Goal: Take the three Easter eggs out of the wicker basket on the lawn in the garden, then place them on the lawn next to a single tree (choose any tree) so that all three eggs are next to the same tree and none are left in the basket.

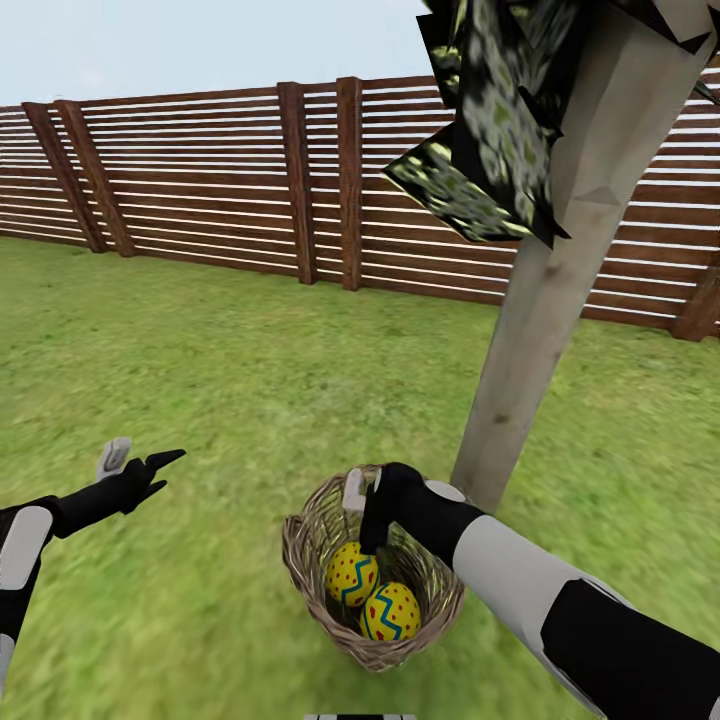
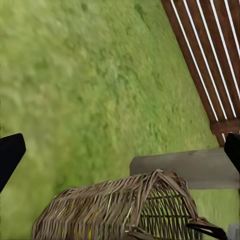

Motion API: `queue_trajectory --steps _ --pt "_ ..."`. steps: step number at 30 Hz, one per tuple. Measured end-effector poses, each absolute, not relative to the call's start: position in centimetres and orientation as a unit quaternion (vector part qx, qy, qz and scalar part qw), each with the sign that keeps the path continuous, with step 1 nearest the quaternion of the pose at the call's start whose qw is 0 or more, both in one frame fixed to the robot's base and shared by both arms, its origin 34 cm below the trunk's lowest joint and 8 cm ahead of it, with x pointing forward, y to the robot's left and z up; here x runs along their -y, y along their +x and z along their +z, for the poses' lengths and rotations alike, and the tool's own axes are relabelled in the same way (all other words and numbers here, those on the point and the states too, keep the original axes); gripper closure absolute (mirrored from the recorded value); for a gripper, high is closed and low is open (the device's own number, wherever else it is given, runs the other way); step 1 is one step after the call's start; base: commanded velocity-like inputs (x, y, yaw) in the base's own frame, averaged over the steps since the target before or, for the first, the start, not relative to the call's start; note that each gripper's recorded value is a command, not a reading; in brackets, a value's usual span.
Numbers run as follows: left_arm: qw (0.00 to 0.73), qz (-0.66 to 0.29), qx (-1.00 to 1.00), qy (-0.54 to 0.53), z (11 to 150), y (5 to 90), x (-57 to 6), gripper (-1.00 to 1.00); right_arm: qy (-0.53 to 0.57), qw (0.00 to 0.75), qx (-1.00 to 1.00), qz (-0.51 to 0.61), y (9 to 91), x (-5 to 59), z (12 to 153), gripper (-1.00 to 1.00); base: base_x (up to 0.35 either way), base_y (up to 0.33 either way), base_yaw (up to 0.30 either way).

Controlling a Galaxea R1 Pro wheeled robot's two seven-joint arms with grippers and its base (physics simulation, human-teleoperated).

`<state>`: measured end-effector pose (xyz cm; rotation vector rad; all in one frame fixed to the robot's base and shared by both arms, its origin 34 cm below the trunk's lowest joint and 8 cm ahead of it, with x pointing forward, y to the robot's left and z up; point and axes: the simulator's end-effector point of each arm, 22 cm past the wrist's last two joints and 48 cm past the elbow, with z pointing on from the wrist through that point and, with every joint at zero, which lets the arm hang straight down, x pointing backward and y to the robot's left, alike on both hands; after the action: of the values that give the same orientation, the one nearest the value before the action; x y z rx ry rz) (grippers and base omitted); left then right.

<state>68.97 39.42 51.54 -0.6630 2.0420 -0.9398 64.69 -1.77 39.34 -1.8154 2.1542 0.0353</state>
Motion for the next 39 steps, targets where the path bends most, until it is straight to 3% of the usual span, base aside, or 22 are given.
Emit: queue_trajectory --steps 39 --pt "0.32 -0.35 -0.831 -0.289 41.2 68.3 -38.8 -1.0 -0.629 0.063 -0.773 0.059 60.7 4.1 27.9 -1.0 0.0 0.0 0.0"
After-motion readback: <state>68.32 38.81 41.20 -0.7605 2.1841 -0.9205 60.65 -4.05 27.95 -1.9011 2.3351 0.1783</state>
